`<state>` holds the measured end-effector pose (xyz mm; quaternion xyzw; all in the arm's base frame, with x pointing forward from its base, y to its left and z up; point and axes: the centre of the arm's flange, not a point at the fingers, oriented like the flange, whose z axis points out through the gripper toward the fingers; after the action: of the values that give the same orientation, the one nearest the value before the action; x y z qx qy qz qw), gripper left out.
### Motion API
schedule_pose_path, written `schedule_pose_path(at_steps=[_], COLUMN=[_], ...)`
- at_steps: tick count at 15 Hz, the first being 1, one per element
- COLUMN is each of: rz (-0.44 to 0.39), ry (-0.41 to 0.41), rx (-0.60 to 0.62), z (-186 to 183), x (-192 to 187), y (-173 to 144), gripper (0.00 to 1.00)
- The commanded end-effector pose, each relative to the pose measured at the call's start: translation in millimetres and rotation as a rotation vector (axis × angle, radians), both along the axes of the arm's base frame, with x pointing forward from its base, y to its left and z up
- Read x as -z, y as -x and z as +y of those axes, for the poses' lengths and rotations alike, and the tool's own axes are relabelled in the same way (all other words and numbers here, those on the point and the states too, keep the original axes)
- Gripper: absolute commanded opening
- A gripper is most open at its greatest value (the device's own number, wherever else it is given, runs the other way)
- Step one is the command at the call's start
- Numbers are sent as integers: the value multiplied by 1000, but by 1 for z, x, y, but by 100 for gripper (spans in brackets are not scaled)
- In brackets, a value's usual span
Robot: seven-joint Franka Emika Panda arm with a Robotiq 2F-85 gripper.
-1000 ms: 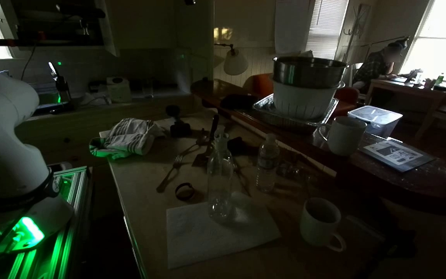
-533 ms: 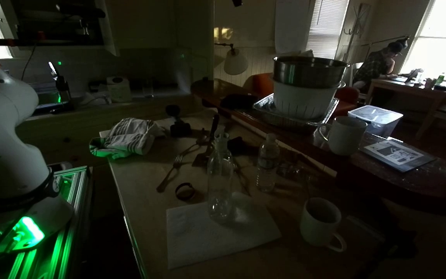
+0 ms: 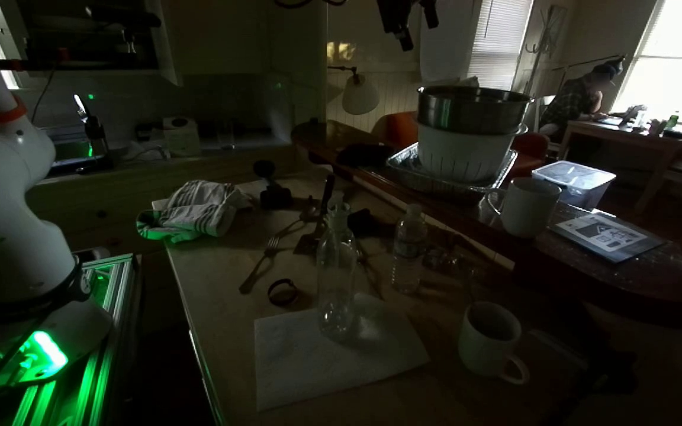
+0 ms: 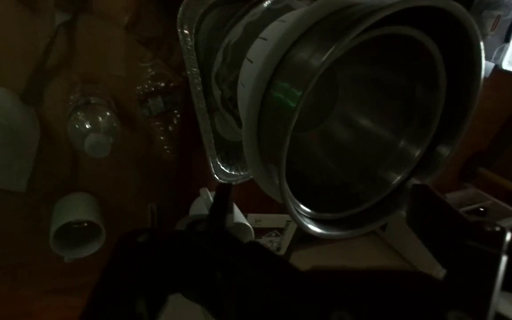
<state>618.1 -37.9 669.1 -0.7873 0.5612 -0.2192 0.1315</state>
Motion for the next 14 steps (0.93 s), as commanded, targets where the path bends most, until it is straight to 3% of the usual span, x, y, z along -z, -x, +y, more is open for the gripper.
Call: schedule_pose_path(at_steps=[1, 5, 14], rz=[23, 33, 94], ry=[-25, -48, -53], rx=[9, 11, 122], z=[-5, -5, -8], x=[5, 2, 83], y=[-4, -6, -74], gripper=[100, 100, 100])
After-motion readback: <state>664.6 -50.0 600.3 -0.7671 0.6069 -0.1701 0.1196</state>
